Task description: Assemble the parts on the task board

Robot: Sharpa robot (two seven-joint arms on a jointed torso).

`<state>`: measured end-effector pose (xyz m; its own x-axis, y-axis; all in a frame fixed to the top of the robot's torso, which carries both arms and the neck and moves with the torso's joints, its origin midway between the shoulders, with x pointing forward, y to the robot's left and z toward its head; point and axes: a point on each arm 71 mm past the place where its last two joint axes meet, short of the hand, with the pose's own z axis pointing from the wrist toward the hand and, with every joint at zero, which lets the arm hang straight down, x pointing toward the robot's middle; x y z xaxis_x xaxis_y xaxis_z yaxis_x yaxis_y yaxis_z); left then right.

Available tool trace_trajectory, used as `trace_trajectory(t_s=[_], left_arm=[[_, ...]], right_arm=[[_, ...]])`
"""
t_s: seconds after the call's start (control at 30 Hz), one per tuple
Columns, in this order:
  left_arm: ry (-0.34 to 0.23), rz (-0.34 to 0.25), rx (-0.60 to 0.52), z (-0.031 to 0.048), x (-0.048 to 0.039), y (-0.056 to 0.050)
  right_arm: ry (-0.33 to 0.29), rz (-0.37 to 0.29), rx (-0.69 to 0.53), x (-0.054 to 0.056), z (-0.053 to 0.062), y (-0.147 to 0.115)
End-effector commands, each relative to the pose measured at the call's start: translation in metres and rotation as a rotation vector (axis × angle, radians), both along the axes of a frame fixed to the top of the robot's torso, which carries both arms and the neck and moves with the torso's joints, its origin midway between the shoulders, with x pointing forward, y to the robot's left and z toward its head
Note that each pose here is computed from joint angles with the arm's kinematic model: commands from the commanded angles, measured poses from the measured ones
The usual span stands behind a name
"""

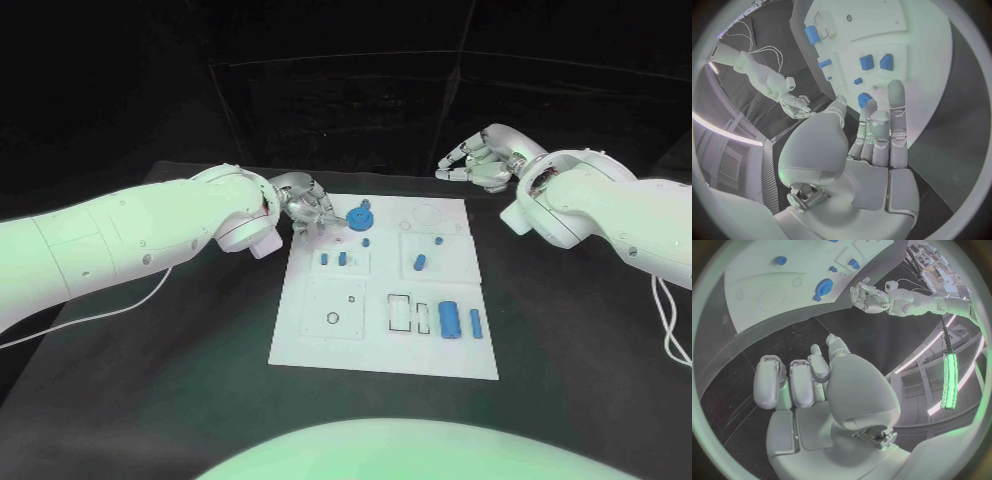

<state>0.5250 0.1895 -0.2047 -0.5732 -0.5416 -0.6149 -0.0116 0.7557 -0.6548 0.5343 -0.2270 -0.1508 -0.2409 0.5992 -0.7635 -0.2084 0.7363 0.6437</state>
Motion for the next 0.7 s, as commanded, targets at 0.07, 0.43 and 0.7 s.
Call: trace_trajectory(t_s=[0.07,0.43,0.7], left_arm=[[-0.213,-0.168,-0.122,0.0140,0.0060,-0.020],[-0.496,-0.429,0.033,0.0103,0.0126,-0.052],[-0.469,-0.512,0.193,-0.0007,0.0172,-0.066]], right_arm=[[-0.012,0.008,0.002,0.000,0.002,0.002],[-0.013,0.016,0.004,0.001,0.002,0.006],[-0.012,0.021,0.005,0.001,0.002,0.008]])
